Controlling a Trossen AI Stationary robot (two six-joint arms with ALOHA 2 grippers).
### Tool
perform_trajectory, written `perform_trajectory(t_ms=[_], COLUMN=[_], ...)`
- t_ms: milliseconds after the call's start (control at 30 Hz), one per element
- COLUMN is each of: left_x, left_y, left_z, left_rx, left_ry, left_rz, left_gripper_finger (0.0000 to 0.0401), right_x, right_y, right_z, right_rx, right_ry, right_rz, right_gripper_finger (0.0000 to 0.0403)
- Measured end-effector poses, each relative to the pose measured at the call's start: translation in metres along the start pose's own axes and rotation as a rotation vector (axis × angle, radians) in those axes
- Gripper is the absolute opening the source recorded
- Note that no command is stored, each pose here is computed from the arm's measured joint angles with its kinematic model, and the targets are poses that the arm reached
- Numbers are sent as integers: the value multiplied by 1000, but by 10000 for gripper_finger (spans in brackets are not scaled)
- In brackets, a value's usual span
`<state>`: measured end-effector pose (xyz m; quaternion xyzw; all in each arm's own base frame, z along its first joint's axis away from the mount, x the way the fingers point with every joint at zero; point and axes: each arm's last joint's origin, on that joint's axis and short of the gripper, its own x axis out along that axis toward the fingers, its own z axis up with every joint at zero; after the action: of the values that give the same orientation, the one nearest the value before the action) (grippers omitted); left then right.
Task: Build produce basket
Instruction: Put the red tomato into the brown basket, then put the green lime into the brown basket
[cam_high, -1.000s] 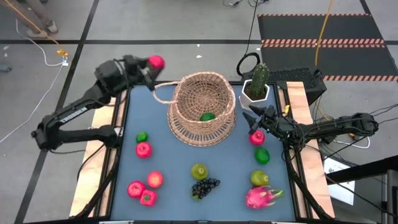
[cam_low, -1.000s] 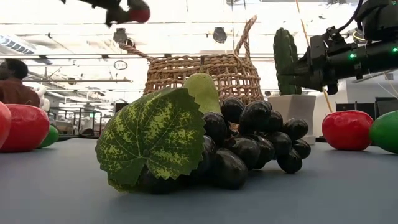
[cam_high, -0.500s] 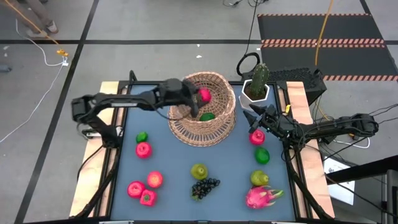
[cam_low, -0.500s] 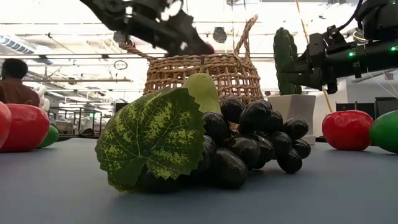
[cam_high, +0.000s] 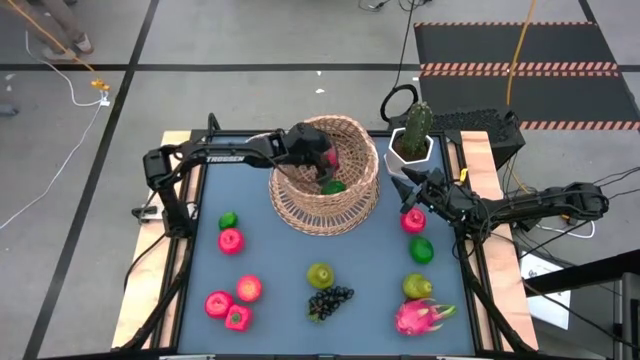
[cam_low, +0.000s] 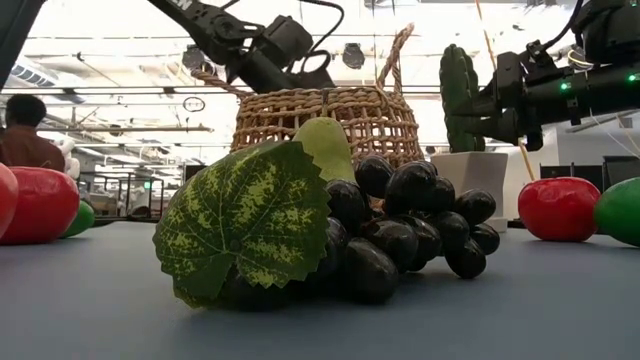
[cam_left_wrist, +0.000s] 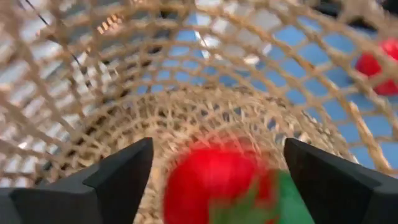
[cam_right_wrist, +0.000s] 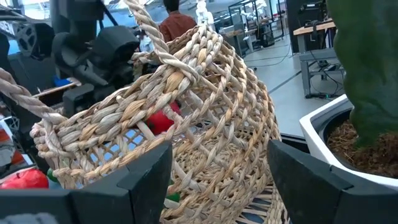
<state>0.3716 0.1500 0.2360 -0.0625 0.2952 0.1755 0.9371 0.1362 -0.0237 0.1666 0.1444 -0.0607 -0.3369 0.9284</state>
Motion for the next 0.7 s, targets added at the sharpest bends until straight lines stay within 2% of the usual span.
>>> perform_trajectory(t_ms=[133,267,533,700], left_x=[-17,-51,-148,-204], left_y=[3,-2,-34,-64], left_z=[17,34,46,28], left_rx=[-5,-33,-36,-80], left_ry=[30,111,105,134], left_rz=[19,91,241,245], left_gripper_finger=[394,393,329,291], right_x=[0,0,0,0], right_y=[0,0,1,3], right_z=[0,0,1,1], right_rx=[25,31,46,83], right_ry=[-1,-1,-4,13], right_rz=[0,1,33,83], right_gripper_finger=[256,256,256,256])
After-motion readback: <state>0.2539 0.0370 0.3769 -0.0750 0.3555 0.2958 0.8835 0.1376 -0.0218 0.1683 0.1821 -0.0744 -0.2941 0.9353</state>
